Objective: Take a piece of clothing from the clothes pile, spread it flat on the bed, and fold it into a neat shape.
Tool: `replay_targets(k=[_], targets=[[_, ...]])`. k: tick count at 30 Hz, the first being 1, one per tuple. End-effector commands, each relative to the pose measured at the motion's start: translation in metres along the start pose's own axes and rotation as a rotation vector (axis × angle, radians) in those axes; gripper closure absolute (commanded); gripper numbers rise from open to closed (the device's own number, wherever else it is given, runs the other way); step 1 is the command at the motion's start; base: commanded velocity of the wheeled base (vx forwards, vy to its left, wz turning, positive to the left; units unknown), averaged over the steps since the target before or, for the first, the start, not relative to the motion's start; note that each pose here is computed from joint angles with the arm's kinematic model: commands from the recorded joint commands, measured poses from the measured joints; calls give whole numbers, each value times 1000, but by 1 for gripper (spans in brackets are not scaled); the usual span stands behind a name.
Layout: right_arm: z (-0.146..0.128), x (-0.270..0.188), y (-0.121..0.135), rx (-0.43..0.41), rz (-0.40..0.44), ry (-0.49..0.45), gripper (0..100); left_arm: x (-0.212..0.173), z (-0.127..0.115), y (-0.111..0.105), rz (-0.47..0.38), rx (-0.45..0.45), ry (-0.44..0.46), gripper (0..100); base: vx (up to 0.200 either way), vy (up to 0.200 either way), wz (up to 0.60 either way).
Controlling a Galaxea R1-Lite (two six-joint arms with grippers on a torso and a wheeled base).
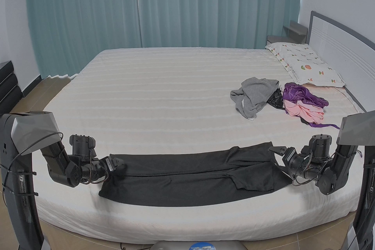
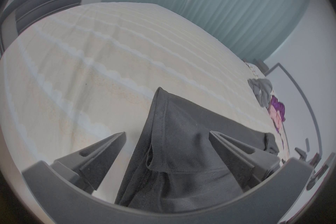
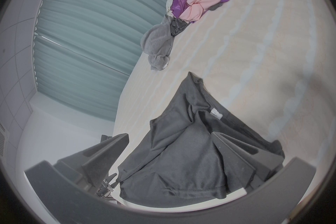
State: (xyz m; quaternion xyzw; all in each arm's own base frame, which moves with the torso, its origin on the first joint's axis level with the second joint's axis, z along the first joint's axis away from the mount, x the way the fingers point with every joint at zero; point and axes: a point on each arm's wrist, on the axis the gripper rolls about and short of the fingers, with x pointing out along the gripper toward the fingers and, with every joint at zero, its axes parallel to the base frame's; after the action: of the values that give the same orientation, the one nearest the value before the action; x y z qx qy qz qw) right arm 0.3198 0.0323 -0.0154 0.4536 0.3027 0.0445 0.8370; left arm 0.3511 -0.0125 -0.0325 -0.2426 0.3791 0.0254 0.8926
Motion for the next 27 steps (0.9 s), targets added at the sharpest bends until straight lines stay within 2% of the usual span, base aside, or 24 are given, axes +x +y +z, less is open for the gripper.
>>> replay_targets(k=[1, 20, 21, 27], targets=[[-8, -3, -11, 13, -22, 22, 0, 9, -7, 4, 9, 62, 23, 0, 0, 0, 0], [-8, -4, -12, 15, -21, 22, 0, 9, -19, -9, -15, 125, 56, 0, 0, 0, 0], [-8, -4, -12, 15, -22, 21, 0, 9, -20, -9, -14, 127, 57, 100, 0, 0, 0], [-8, -3, -12, 15, -23, 23, 0, 6, -19, -8, -13, 121, 55, 100, 0, 0, 0]])
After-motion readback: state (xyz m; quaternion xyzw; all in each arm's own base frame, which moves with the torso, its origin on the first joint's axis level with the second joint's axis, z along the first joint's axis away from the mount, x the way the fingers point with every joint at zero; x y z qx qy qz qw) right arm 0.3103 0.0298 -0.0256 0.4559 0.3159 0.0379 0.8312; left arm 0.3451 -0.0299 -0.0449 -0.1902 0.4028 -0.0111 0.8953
